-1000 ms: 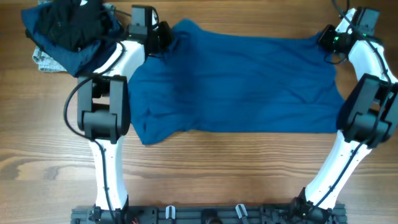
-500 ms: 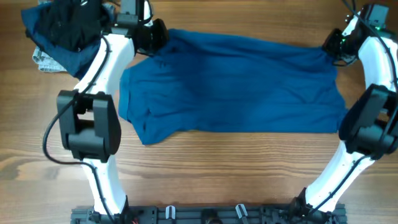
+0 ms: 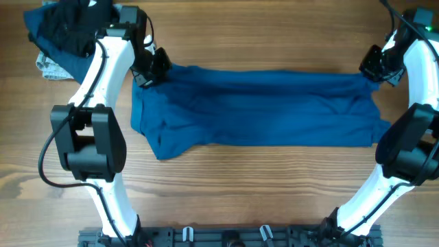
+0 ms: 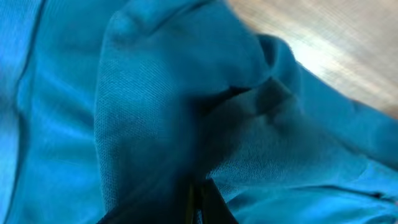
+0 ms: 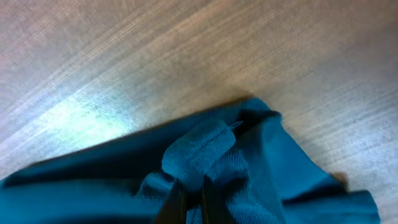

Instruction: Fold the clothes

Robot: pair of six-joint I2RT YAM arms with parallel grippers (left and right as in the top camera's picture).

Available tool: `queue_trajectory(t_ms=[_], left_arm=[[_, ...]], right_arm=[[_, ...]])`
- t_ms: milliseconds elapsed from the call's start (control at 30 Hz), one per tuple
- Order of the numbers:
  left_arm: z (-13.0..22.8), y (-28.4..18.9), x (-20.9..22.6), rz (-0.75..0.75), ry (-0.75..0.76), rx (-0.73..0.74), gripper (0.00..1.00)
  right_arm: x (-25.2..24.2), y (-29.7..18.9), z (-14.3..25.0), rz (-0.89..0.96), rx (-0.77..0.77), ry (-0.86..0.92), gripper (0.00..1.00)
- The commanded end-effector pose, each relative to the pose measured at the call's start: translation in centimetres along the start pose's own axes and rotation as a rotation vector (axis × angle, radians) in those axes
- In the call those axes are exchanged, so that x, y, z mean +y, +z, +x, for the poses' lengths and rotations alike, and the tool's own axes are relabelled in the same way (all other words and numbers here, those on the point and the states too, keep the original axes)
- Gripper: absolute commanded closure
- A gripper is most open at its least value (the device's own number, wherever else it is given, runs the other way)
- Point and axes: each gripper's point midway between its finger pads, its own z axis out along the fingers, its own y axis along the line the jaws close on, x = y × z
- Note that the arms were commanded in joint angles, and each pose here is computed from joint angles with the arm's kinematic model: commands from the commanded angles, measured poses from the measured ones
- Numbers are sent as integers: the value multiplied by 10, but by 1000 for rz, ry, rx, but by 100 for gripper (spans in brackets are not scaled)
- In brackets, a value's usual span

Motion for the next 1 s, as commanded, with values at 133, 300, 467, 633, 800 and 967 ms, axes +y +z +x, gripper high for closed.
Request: queue_trajectory(t_ms=[133, 300, 467, 633, 800, 967], left_arm=[[14, -17, 27, -126, -7, 15, 89], [27, -24, 58, -291, -23, 49, 88], [31, -25, 61, -310, -25, 62, 48], [27, -21, 49, -239, 18, 59, 29], [26, -17, 37, -190, 40, 59, 31], [37, -9, 19, -182, 92, 73, 68]], right_arm=[[-13, -13, 17, 59, 50, 34, 95], [-22, -14, 30, 104, 101, 44, 96], [-30, -17, 39, 151, 135, 60, 69], [-40, -20, 47, 210, 164, 55, 1], [-26, -16, 44, 130, 154, 51, 1], [12, -7, 45, -104, 166, -68, 22]])
